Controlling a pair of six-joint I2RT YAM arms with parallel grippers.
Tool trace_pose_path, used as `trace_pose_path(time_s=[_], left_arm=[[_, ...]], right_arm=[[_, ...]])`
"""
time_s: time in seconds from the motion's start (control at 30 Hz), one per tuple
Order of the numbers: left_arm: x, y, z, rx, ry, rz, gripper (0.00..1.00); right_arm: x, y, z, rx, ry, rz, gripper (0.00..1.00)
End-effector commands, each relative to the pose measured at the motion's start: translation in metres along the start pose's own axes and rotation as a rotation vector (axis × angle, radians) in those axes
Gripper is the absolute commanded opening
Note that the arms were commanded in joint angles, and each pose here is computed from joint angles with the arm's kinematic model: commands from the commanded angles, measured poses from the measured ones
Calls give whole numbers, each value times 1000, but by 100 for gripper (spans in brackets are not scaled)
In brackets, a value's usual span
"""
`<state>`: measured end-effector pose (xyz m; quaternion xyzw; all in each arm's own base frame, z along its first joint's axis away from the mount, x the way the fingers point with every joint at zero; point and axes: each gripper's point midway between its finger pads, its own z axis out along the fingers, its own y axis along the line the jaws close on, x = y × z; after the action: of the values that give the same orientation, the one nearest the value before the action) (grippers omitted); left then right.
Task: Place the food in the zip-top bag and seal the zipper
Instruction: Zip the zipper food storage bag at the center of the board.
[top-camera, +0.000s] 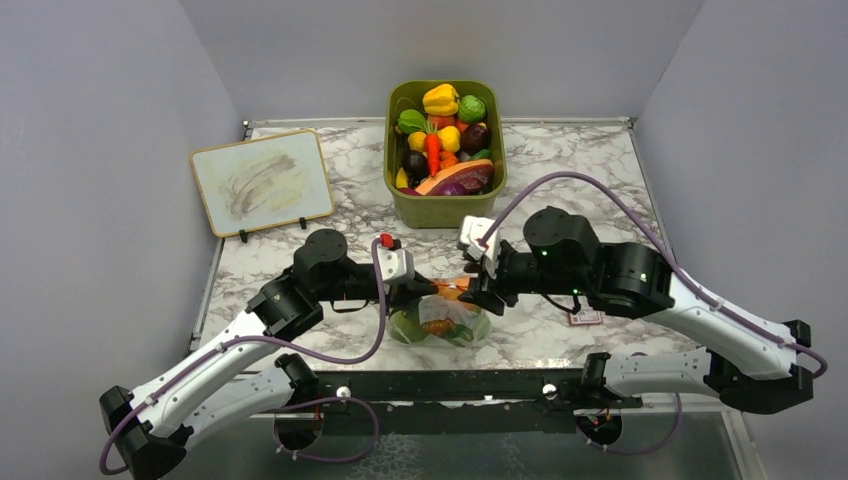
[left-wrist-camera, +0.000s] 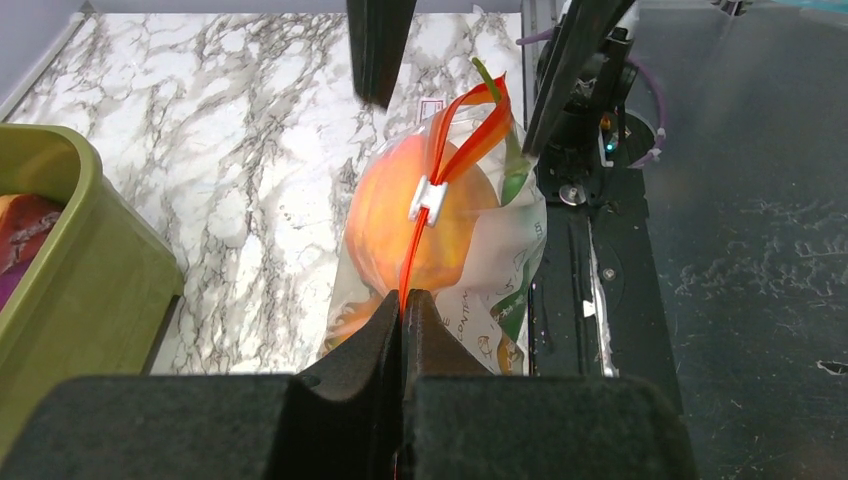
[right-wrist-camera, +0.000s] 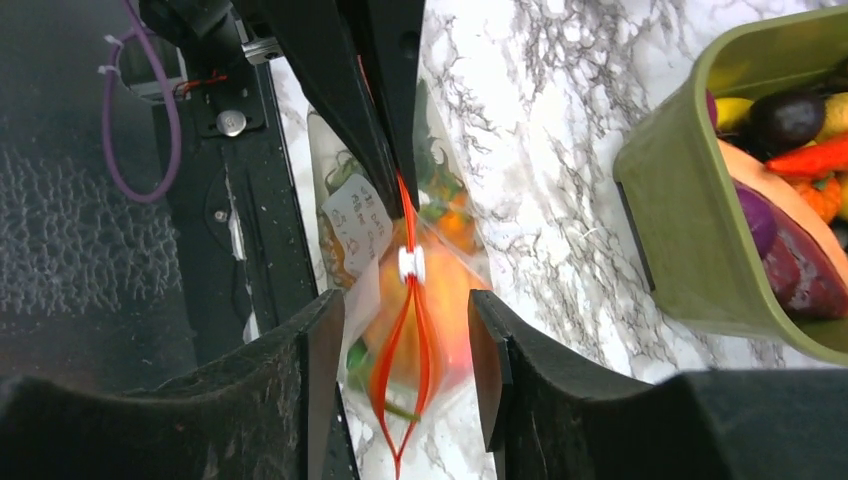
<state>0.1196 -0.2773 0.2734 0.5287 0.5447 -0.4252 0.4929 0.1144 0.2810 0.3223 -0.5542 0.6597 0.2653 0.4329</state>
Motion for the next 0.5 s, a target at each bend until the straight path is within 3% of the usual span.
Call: trace_pose_path(time_s=[0.0, 0.17, 0.23, 0.3, 0.47], left_arm=[[-42, -2, -2, 27, -111, 90, 0], [-45, -2, -4, 25, -111, 97, 0], [-44, -2, -4, 24, -109, 100, 0], [-40, -2, -4, 22, -102, 101, 0], [9, 12, -6, -44, 62, 93, 0]], right_arm=[[-1, 5, 28, -52, 18, -39, 50], [7, -2, 42, -35, 62, -84, 44], [2, -3, 42, -32, 39, -105, 29], [-5, -7, 37, -12, 7, -121, 3], [-13, -24, 0, 105, -44, -118, 1]])
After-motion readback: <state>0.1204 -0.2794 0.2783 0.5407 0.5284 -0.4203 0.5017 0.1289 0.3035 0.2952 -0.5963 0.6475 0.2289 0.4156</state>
